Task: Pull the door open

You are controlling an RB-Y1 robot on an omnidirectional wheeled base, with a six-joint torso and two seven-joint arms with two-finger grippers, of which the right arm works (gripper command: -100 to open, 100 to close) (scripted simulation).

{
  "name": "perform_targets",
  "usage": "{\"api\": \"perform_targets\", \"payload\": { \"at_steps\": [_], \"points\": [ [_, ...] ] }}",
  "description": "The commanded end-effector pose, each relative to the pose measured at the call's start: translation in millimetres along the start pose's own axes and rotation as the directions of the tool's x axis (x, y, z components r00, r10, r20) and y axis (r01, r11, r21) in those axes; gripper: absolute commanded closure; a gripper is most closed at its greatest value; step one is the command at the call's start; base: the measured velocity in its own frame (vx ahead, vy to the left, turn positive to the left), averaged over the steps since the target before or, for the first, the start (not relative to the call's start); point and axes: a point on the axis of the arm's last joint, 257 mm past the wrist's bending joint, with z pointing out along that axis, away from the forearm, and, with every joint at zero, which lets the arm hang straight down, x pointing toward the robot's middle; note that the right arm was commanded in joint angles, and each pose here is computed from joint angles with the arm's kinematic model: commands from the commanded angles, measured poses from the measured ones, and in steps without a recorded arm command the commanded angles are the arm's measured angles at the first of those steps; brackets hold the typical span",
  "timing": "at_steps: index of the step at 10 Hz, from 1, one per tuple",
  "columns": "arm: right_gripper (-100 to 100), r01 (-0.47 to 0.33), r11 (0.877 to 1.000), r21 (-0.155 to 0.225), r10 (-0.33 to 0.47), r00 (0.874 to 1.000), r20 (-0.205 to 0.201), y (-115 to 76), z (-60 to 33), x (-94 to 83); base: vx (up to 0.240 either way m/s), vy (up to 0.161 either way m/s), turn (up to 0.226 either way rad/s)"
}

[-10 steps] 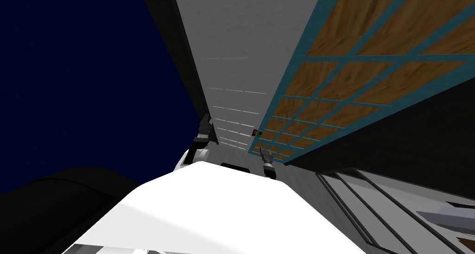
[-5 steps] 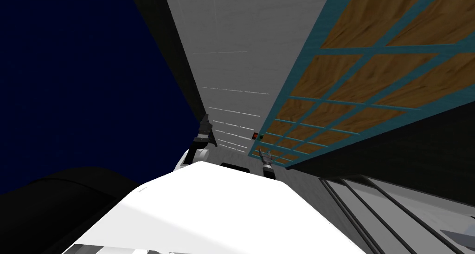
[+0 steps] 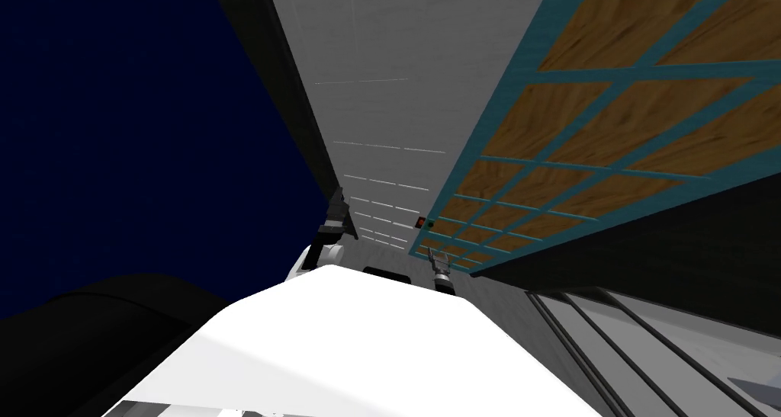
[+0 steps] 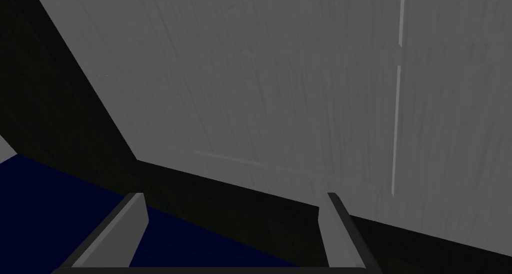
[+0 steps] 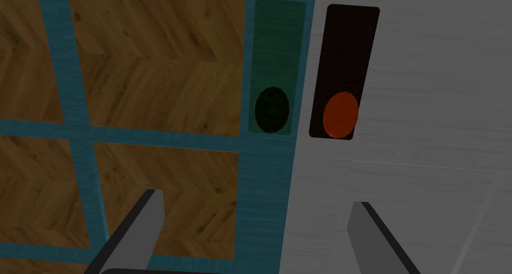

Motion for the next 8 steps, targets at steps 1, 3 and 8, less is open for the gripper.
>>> {"api": "perform_targets", "payload": {
  "at_steps": [1, 3, 8],
  "points": [
    [-100, 0.008, 1.0, 0.028, -0.007, 1.0, -0.024, -13.9, -10.2, 9.7, -0.162, 0.028, 0.02],
    [-100, 0.021, 0.997, 0.075, -0.016, 0.998, -0.059, -37.4, -24.7, 22.1, -0.167, 0.003, 0.027],
    [-100, 0.06, 0.977, 0.203, -0.03, 0.989, -0.145, -99.5, -66.4, 49.4, -0.173, -0.02, 0.041]
  ]
}}
